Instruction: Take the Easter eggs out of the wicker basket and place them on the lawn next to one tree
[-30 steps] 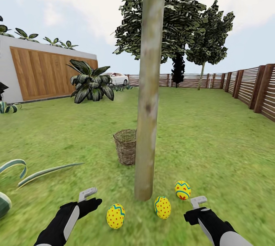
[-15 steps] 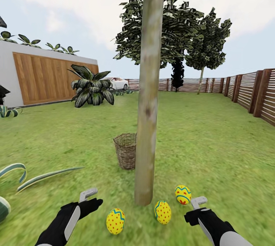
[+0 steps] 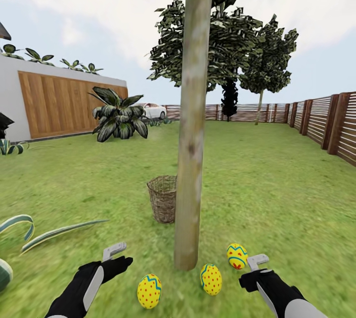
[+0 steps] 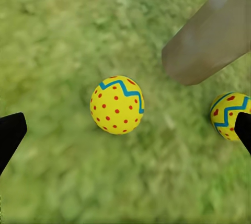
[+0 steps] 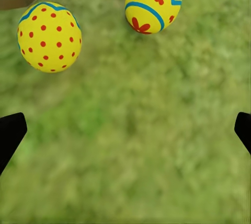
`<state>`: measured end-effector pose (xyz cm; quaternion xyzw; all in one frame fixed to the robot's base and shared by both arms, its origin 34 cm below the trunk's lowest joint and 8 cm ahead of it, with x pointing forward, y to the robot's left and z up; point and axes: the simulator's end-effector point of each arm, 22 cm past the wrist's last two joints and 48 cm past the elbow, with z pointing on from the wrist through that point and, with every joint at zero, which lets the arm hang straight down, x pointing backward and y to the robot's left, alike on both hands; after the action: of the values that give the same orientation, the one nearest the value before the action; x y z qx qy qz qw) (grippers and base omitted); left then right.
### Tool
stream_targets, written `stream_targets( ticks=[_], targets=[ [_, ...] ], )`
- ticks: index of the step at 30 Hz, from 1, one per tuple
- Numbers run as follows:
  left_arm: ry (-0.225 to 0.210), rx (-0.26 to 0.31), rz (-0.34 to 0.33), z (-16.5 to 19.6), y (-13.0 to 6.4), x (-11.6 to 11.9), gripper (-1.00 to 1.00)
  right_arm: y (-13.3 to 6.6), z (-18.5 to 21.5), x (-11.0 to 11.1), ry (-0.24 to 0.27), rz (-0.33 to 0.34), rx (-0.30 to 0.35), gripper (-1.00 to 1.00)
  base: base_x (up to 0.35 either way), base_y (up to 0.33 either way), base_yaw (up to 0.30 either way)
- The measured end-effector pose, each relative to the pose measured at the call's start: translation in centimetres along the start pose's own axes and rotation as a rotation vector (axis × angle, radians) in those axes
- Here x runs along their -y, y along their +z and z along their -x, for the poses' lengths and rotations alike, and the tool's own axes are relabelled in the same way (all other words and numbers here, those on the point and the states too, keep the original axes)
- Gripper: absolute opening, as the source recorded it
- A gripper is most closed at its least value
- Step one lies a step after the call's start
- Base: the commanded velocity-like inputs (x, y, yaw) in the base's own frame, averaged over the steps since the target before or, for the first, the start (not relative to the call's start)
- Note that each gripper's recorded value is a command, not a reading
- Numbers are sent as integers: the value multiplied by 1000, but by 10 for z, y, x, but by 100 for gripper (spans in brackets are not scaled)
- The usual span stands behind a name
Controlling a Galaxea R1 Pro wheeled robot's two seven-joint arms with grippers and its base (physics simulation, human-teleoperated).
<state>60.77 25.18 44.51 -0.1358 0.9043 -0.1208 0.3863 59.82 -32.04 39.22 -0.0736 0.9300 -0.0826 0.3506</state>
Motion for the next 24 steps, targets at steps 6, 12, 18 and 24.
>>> stream_targets(
  ticks=[6, 12, 18, 24],
  targets=[
    [0, -10, 3, -3, 2, 0, 100, 2, -2, -1, -2, 1, -10, 100, 0, 0, 0],
    [-1, -20, 4, -1, 2, 2, 100, 1, -1, 0, -4, 2, -19, 100, 0, 0, 0],
    [-1, -32, 7, 5, -2, 6, 100, -5, 7, 1, -5, 5, -27, 100, 0, 0, 0],
    [-1, -43, 9, 11, -6, 10, 100, -10, 14, 3, -6, 7, -37, 100, 0, 0, 0]
  ],
)
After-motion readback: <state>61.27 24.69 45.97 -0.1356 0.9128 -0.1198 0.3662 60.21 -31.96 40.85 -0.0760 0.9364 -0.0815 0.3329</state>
